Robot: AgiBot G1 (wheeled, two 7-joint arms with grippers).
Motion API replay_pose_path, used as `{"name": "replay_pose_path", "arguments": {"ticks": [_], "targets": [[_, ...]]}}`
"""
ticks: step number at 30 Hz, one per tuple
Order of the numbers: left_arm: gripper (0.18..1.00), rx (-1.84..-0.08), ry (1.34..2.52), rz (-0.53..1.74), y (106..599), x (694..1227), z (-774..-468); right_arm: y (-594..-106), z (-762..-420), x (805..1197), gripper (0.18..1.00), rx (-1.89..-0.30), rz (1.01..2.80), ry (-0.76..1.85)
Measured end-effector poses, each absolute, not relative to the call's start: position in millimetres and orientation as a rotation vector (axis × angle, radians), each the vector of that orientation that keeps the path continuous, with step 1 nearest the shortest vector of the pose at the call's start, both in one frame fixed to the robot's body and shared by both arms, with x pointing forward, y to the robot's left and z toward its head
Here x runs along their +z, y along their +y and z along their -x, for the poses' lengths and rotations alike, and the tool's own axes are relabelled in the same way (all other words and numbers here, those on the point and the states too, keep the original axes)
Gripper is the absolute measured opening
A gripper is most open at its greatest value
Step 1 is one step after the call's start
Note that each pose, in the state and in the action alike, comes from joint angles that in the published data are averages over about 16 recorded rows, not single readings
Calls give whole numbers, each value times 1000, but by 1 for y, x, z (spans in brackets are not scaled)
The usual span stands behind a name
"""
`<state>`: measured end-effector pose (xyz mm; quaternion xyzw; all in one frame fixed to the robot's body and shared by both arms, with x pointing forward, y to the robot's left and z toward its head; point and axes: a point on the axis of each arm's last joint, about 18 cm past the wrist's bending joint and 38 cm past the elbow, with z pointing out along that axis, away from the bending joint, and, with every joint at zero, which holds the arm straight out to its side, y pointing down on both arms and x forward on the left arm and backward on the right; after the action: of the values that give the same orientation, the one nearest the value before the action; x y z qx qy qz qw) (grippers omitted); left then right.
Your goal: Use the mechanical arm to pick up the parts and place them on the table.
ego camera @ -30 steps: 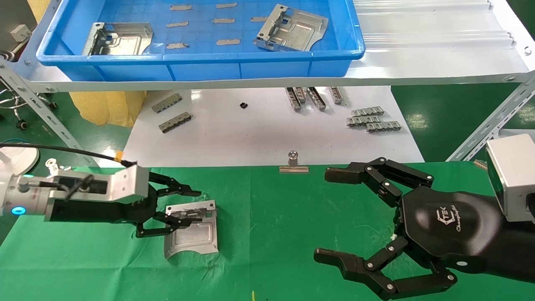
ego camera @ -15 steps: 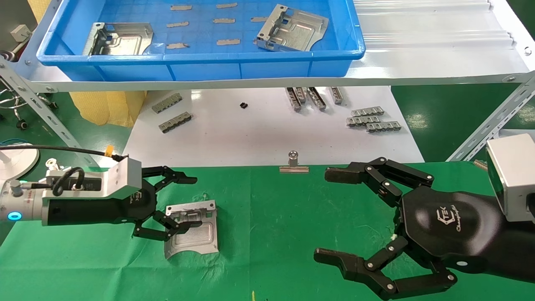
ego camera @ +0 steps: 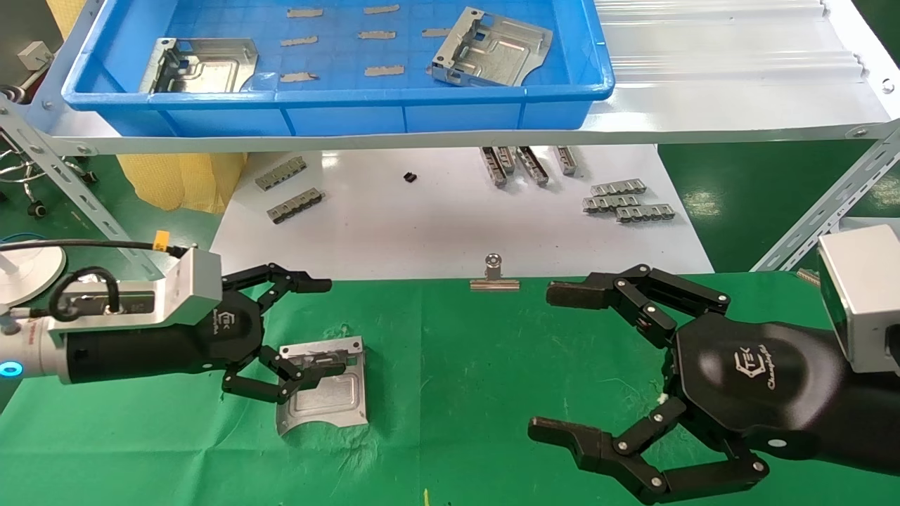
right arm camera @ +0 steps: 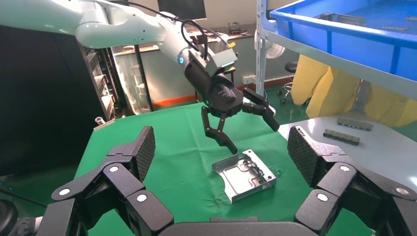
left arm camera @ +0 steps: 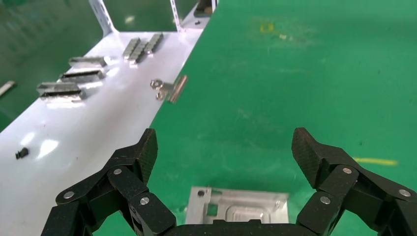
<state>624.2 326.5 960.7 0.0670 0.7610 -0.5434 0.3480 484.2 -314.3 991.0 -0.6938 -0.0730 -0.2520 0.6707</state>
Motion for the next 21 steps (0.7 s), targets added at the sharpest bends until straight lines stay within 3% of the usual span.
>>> {"name": "replay_pose_path", "arguments": {"ticks": [21], "targets": [[1001,-1613,1889,-192,320,978,-571,-314,-484,991,1000,-568,1563,-165]]}}
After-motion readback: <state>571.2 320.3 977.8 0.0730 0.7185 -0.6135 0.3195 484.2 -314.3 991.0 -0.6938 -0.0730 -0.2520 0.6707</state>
